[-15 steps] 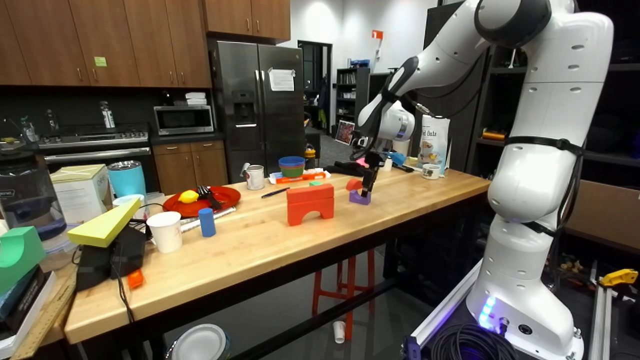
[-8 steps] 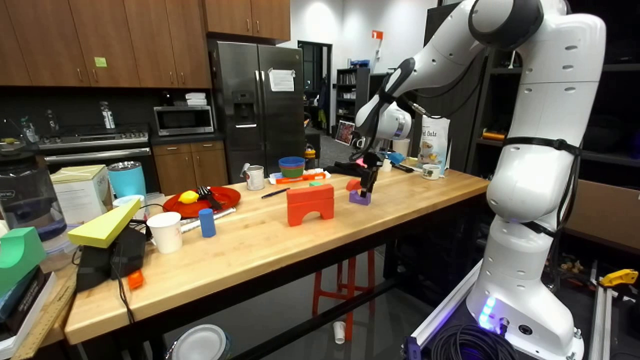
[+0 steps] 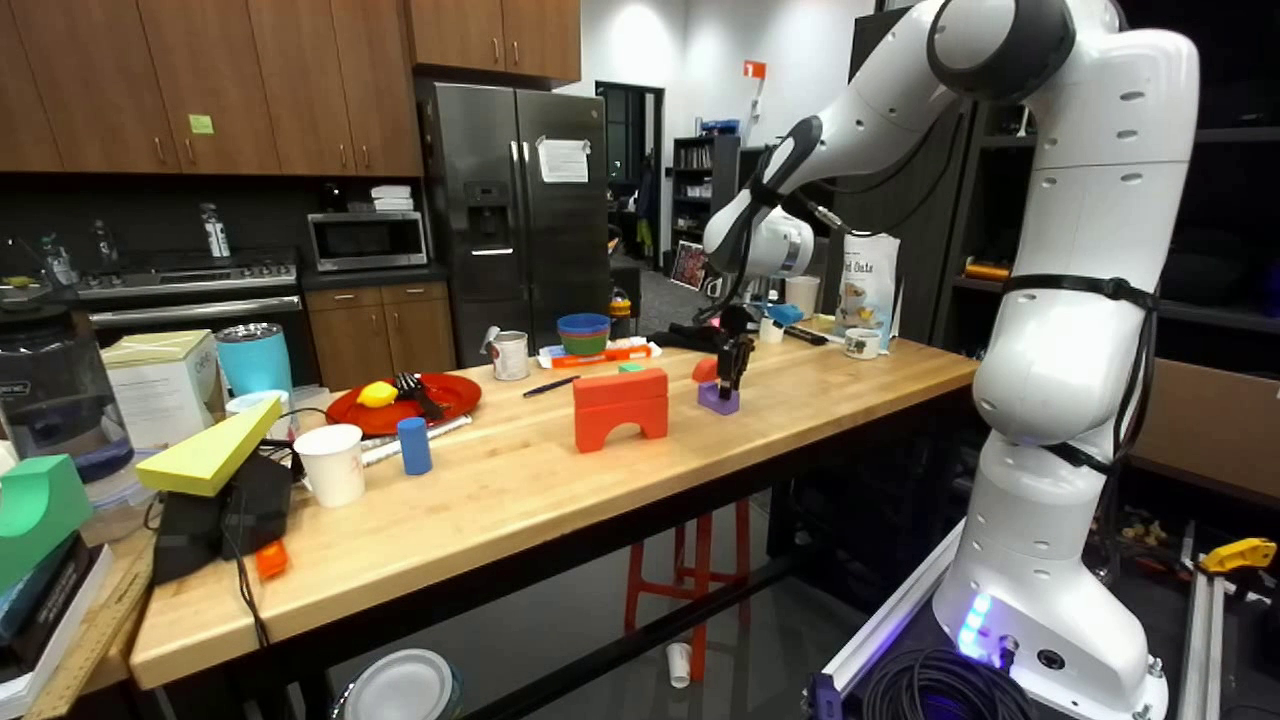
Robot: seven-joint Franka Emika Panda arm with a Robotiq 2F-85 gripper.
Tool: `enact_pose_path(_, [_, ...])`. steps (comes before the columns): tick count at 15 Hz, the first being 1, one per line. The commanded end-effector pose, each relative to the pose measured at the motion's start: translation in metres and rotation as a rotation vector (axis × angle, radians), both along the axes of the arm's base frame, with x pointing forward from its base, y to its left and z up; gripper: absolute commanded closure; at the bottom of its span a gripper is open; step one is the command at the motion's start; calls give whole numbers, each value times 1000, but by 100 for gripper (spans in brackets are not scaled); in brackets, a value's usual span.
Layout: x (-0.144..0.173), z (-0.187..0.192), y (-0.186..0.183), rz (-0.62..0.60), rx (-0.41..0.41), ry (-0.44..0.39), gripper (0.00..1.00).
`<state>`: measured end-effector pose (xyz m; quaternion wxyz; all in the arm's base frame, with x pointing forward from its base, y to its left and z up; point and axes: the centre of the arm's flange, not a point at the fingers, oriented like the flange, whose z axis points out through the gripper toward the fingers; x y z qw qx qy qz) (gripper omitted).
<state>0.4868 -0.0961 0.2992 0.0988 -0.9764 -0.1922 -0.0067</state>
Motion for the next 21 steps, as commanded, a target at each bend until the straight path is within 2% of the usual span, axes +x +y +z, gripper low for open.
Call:
enact_pose_path(1, [11,0,0,-8,-2,36,45])
enact_pose_path(3, [13,-1,3,-6,1,46,46])
enact_pose_path(5, [15,-3,5,-5,0,54,67])
enact_pose_path(8, [17,1,5,-7,-11,60,79])
enact_pose_path(11, [19,6,6,-7,-24,65,84])
enact_pose_path(16, [18,18,3,-19,-52,53,84])
enact_pose_path(21, [3,43,-9,-65,-122,24,84])
